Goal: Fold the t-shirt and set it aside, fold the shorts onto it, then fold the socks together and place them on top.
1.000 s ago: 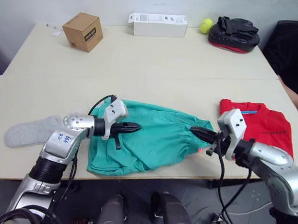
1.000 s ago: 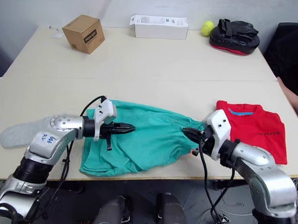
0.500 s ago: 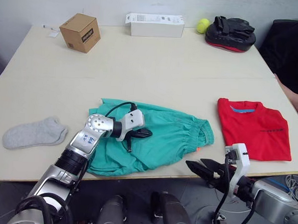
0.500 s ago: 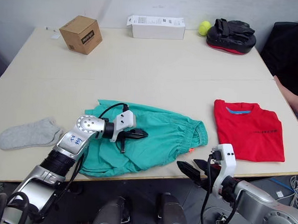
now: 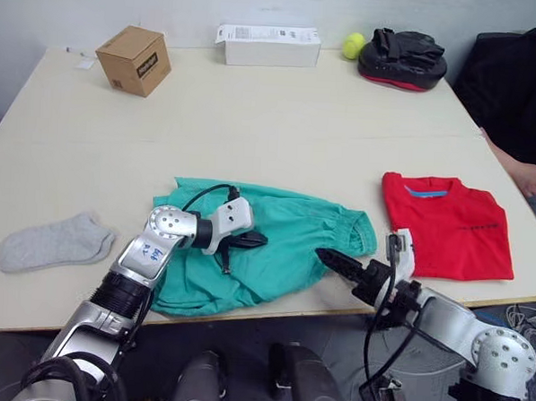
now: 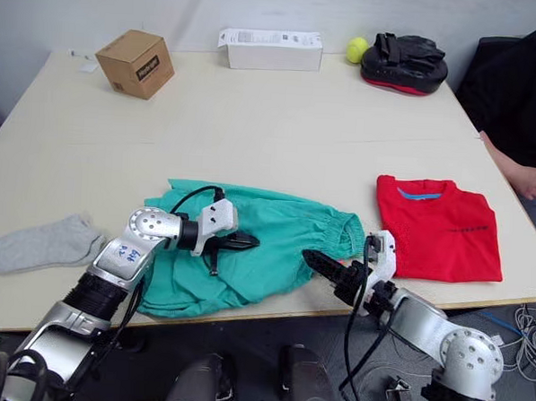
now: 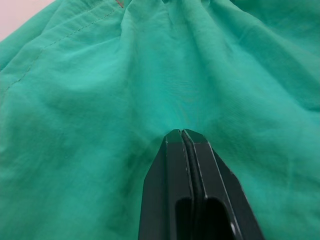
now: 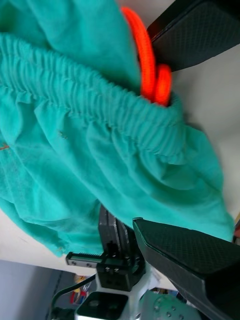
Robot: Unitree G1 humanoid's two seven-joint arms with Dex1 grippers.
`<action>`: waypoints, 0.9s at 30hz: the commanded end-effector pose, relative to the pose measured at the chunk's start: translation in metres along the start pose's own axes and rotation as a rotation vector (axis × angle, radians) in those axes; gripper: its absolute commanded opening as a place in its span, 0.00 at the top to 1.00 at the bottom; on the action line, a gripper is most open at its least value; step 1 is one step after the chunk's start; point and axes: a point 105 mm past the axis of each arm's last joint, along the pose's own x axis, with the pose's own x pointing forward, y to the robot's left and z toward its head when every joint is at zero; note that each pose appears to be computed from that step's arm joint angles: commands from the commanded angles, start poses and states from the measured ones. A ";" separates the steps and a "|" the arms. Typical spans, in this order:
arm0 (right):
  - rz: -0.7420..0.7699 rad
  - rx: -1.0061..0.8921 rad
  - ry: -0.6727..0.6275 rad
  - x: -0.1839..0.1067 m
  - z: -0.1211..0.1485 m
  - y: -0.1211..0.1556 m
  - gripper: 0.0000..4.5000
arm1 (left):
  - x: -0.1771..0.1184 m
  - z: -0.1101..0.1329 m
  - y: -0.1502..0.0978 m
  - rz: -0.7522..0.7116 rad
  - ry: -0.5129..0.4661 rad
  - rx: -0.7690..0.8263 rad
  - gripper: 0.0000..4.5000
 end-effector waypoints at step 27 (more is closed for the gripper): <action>0.112 -0.116 -0.008 0.024 0.039 0.023 0.99 | -0.016 -0.033 0.005 0.130 0.098 -0.087 1.00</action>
